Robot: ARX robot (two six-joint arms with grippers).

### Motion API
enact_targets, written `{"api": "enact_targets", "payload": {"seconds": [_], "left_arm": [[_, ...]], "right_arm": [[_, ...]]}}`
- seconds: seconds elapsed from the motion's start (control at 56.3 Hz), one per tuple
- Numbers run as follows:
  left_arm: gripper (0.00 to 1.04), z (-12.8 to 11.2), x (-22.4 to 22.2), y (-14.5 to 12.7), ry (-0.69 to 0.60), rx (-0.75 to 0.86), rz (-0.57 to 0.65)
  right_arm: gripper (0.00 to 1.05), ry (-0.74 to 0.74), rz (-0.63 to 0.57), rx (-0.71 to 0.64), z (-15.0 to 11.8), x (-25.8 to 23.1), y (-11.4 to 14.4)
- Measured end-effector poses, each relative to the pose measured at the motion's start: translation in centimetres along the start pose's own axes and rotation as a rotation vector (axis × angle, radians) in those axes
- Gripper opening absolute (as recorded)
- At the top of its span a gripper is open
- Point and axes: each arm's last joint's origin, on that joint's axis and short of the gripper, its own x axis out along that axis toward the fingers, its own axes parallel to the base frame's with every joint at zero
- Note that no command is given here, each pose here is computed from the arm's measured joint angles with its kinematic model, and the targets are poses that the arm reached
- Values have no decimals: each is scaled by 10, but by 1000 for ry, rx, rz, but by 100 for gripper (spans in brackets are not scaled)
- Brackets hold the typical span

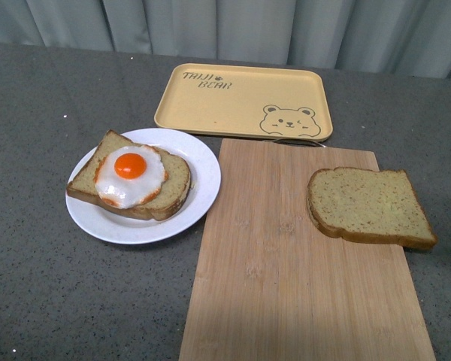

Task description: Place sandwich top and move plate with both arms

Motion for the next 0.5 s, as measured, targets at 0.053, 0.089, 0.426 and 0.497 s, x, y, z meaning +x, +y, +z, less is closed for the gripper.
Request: {"api": "enact_targets", "payload": {"seconds": [0.053,0.089,0.426,0.497], "left_arm": [[98,0,0,0,0,0,0],[98,0,0,0,0,0,0],[98,0,0,0,0,0,0],[98,0,0,0,0,0,0]], "right_arm": [[95,55,42,46,0,11,-2],[95,108,84,94,0,22,-4],[95,259,168,230,-4,78,-2],[95,280,161,236,-5,86,2]]}}
